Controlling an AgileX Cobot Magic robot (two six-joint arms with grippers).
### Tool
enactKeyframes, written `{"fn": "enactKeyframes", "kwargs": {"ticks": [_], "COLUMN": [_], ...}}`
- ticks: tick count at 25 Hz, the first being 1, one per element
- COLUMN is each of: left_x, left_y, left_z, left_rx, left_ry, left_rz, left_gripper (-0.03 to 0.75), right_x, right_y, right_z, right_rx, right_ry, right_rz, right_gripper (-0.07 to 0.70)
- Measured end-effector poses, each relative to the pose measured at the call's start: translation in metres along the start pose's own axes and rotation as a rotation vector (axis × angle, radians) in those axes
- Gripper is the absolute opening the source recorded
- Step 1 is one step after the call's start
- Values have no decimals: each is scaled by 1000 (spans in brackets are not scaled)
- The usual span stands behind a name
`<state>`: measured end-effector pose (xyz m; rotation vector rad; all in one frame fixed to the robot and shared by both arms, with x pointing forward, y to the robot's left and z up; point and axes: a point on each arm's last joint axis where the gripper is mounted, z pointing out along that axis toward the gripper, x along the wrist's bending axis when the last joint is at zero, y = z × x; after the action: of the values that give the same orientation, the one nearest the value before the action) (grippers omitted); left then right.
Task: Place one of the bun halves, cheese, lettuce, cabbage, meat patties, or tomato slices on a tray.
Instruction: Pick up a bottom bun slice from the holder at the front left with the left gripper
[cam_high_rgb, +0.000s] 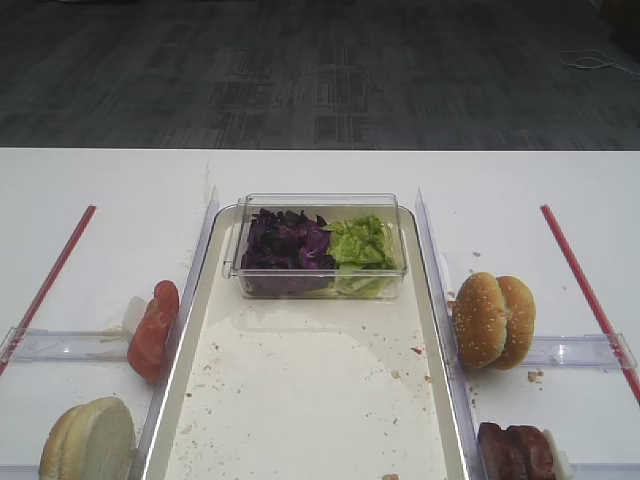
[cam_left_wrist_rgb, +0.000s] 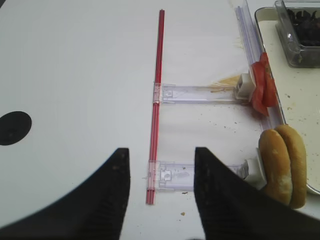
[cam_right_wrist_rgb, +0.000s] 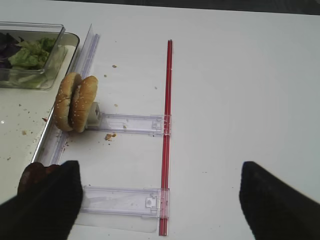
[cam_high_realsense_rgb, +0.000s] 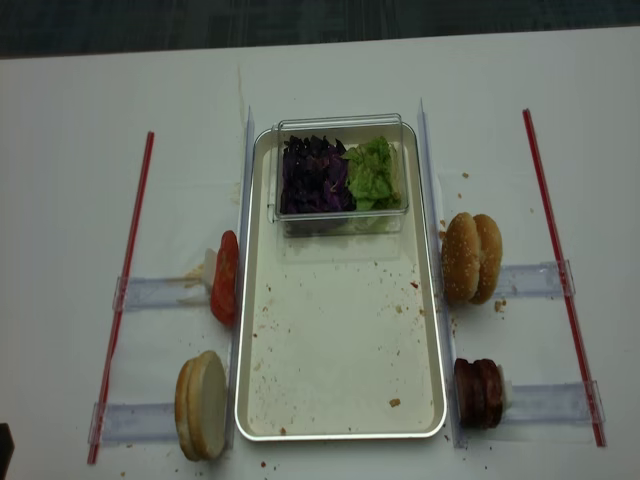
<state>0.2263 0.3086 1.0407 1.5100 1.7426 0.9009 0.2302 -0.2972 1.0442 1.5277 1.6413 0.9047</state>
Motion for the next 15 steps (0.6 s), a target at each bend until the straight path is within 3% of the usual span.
{"fn": "enactKeyframes", "kwargs": {"ticks": [15], "left_x": [0], "left_y": [0], "left_z": [0], "left_rx": [0], "left_ry": [0], "left_rz": [0], "left_gripper": [312], "right_x": [0], "right_y": [0], "right_z": [0], "right_rx": [0], "right_ry": [0], "right_rz": [0], "right_gripper": [664]}}
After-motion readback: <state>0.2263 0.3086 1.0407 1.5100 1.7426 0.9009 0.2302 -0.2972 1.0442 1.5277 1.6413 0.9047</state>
